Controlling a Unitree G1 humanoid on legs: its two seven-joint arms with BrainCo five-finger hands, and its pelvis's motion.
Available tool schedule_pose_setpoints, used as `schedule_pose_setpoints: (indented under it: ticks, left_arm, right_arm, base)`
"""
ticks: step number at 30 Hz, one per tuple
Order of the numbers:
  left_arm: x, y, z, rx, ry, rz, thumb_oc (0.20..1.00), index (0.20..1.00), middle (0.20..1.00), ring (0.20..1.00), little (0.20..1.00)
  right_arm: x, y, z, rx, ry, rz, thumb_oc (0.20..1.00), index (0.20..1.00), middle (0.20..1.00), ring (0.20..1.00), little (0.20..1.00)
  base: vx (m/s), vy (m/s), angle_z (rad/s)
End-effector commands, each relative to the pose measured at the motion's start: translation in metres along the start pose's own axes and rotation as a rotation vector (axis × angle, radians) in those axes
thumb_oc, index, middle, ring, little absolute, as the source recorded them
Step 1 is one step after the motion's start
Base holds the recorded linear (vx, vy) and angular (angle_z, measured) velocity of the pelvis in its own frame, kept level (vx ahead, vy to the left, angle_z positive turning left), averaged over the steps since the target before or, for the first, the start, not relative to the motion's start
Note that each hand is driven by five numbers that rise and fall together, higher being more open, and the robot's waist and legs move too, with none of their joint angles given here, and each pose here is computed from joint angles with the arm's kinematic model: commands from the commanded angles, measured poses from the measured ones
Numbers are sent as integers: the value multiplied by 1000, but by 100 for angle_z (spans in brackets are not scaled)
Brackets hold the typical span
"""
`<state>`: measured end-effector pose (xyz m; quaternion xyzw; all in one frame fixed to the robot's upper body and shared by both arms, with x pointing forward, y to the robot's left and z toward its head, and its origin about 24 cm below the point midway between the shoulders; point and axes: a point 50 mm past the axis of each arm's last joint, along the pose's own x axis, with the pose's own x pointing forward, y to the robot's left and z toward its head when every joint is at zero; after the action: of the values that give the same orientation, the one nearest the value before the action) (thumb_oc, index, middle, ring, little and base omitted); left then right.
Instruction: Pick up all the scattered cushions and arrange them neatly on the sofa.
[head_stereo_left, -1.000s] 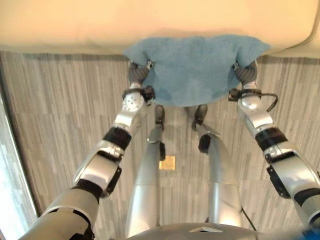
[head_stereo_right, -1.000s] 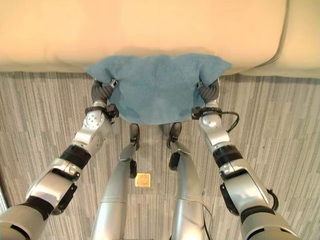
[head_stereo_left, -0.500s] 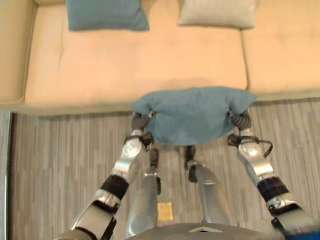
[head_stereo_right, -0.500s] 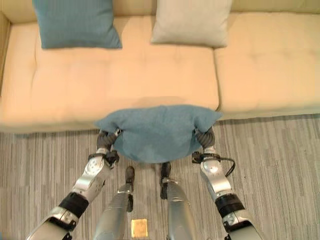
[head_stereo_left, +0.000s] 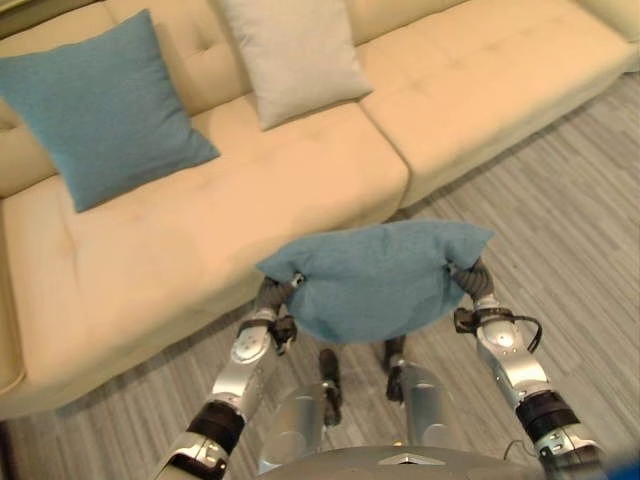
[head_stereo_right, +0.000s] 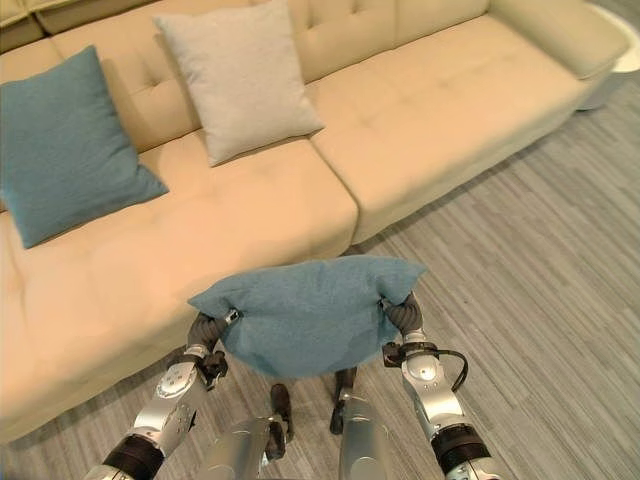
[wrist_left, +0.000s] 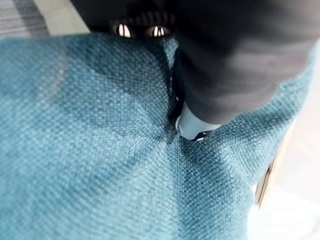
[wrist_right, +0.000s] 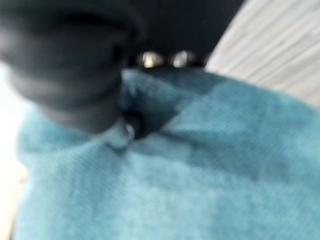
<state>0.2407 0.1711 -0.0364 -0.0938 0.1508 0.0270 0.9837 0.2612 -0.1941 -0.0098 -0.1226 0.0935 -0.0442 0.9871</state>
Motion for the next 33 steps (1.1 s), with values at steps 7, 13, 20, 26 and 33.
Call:
schedule_pose_setpoints:
  ticks: [7, 13, 20, 26, 33]
  left_arm:
    - [-9, -6, 21, 5, -111, -95, 200, 200, 200, 200, 200]
    - [-6, -16, 16, -4, -87, -129, 200, 200, 200, 200, 200]
    - [-7, -25, 16, -56, -86, -140, 200, 200, 200, 200, 200]
    - [-8, -22, 14, -50, -74, -125, 200, 200, 200, 200, 200]
    - [-10, -9, 19, -40, -93, -98, 200, 200, 200, 200, 200]
  right_arm:
    - [3, -6, 31, -6, -160, 28, 200, 200, 200, 200, 200]
    - [-4, -16, 26, -2, -149, 14, 200, 200, 200, 200, 200]
    - [-7, -21, 23, -1, -136, 8, 200, 200, 200, 200, 200]
    - [-5, -23, 23, 10, -130, -15, 200, 200, 200, 200, 200]
    - [-4, -8, 30, 13, -162, 39, 200, 200, 200, 200, 200]
  base:
    - [91, -189, -70]
    - [106, -325, -15]
    - [81, -197, -16]
    - [314, 82, -17]
    - [414, 272, -72]
